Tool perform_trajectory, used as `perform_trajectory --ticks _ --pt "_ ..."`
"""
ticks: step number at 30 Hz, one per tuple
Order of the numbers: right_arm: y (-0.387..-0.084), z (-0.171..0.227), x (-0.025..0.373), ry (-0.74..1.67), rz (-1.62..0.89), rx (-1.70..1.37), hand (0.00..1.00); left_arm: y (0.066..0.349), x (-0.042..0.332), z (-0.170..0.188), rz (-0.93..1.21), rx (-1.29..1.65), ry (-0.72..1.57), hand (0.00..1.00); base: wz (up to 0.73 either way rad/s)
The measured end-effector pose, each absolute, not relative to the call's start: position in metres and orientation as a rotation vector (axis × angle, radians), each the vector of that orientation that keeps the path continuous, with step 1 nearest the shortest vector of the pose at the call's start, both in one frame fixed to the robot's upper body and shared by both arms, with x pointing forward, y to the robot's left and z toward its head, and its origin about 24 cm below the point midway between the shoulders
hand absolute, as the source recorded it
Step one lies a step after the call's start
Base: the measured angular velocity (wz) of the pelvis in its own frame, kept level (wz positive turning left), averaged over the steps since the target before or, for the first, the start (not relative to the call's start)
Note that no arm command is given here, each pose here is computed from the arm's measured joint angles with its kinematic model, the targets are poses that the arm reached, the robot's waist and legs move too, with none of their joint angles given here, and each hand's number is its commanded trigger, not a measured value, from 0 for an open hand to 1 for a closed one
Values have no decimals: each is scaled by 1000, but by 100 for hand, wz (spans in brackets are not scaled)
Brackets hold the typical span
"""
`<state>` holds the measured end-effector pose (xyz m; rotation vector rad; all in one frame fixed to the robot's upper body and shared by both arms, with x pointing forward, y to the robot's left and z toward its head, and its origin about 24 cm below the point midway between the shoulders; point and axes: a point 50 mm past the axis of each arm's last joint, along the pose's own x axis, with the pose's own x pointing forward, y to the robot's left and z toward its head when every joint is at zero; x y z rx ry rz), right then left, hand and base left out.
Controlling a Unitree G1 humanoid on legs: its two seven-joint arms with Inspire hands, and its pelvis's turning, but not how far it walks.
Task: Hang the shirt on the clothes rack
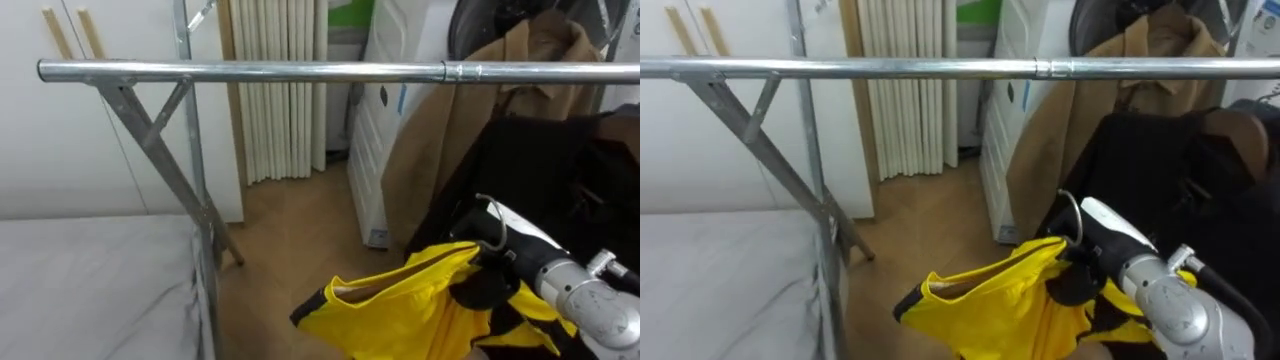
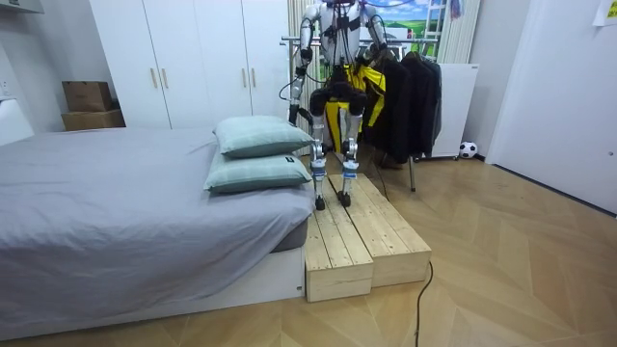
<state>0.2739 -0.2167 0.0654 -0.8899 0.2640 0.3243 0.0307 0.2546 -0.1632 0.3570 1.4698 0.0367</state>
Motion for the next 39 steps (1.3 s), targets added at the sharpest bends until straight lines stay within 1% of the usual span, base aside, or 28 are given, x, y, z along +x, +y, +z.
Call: perform_trajectory --ticks 9,29,39 --pt "-208 78 277 200 362 -885 100 255 38 -162 24 393 1424 0 10" --pt "-205 79 278 194 412 -856 100 263 25 -160 96 430 1411 0 2" --pt "-200 110 296 64 360 -824 100 263 26 -160 93 424 1408 0 8"
